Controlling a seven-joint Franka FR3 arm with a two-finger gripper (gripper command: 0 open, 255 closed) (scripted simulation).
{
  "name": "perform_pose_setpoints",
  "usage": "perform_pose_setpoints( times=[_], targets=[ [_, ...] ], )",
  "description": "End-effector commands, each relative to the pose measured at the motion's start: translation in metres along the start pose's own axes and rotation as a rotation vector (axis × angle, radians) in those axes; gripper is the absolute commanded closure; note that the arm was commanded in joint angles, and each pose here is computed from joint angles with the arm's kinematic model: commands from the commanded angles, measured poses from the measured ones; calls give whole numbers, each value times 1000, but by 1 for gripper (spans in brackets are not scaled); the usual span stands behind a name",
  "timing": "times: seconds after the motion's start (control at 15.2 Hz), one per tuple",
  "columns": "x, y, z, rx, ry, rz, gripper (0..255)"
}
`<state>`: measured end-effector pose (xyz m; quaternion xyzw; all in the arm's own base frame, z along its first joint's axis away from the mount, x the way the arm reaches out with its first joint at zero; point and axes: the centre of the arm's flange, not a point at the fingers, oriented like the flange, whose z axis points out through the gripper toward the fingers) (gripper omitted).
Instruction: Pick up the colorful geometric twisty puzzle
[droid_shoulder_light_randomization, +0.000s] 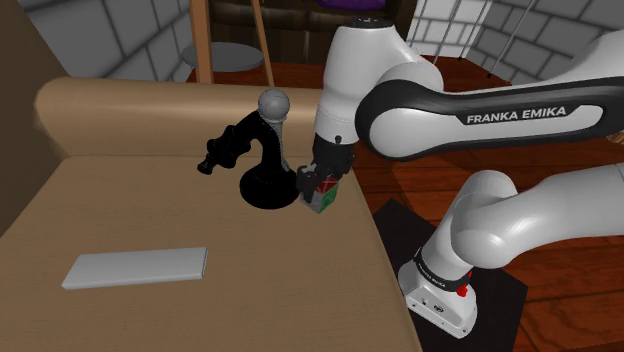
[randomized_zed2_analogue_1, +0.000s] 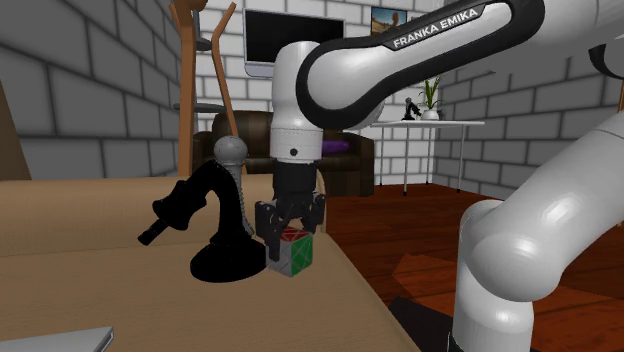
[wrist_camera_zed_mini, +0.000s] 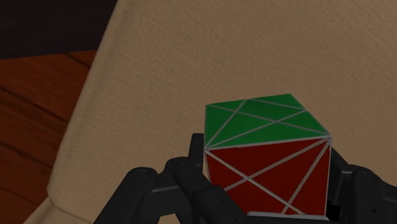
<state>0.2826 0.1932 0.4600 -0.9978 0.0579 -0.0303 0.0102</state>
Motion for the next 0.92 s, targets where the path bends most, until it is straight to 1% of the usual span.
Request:
perform_pose_setpoints(
  times=[0.0,0.73,0.86],
  targets=[
    [0,-1,-10,0,0,0,255],
    [4,-2,-68,0,0,0,255],
    [4,-2,-69,0,0,0,255]
  ],
)
